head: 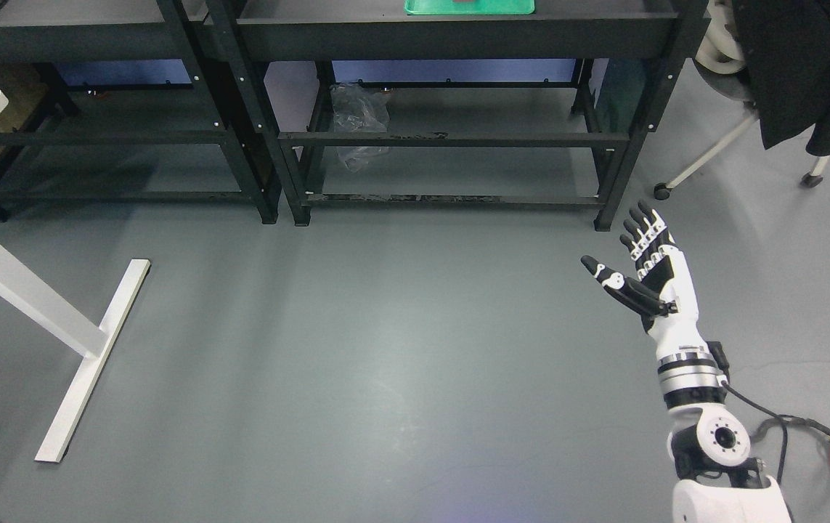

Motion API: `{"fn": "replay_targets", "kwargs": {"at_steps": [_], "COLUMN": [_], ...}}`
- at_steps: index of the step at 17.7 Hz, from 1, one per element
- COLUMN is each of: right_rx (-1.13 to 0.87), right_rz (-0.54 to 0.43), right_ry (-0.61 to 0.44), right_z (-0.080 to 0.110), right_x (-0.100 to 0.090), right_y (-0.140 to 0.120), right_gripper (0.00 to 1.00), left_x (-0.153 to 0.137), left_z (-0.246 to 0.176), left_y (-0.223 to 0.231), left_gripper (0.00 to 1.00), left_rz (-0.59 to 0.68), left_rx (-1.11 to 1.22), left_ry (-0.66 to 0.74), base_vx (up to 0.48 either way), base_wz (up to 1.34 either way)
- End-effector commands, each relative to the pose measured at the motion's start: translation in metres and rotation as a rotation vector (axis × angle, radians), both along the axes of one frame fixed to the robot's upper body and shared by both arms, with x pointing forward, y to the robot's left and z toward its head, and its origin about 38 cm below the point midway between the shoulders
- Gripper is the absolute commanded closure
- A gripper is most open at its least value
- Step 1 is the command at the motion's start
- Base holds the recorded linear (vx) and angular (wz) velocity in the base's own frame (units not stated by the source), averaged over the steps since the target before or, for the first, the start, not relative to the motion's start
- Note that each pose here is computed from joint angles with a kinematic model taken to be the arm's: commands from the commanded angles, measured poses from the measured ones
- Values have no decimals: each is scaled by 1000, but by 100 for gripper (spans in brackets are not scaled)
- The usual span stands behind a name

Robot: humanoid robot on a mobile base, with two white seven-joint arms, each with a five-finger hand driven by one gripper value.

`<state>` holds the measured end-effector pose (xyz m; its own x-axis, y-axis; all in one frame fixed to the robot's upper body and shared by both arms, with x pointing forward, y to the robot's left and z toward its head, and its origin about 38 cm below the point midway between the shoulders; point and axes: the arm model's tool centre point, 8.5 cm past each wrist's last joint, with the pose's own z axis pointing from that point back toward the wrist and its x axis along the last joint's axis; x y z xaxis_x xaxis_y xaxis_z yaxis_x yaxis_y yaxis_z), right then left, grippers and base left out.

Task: Pick pink block from left shelf to tray
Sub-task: 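Raise the right hand while driving toward the shelf with the green tray, then approach the shelf and bring the right hand beside the green tray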

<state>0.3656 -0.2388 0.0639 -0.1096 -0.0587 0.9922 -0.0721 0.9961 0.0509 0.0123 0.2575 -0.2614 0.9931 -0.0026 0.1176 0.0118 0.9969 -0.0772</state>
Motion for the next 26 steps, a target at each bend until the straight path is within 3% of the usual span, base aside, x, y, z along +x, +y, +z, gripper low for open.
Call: {"fn": "replay_targets", "kwargs": {"at_steps": [1,5,8,9,12,15,18,21,26], "right_rx": [-7,-116,-646,-737,-689,-622,-861,-1096,-1106], "right_rz": [7,4,-12,-5,-40,-169,-294,-323,-315], "right_ry": [62,42,-19,-31,-32,-164,-202,-212,-192], "right_z": [-13,-6,7,9,8,27,33,34,30], "right_x": [-11,-11,-10,-12,-18,-21,-23,-21,-20], "right_y": [0,0,0,4,-1,-9,-27,-26,-19], "right_gripper": [0,0,0,0,0,0,1,1,1], "left_x": [-7,-6,-7,-7,-7,-7,-7,-7,-7], "left_z": [1,1,1,1,1,1,1,1,1], "left_y": [11,11,11,11,11,11,11,11,11], "left_gripper": [0,0,0,0,0,0,0,0,0], "left_rz": [0,0,0,0,0,0,0,0,0], "left_rx": [15,15,15,15,15,15,15,15,15], "left_ry": [2,1,2,2,2,2,2,2,2], "base_vx": [113,152,169,185,174,129,116,123,131], "base_wz": [62,101,128,118,113,-17,-133,-99,23]}}
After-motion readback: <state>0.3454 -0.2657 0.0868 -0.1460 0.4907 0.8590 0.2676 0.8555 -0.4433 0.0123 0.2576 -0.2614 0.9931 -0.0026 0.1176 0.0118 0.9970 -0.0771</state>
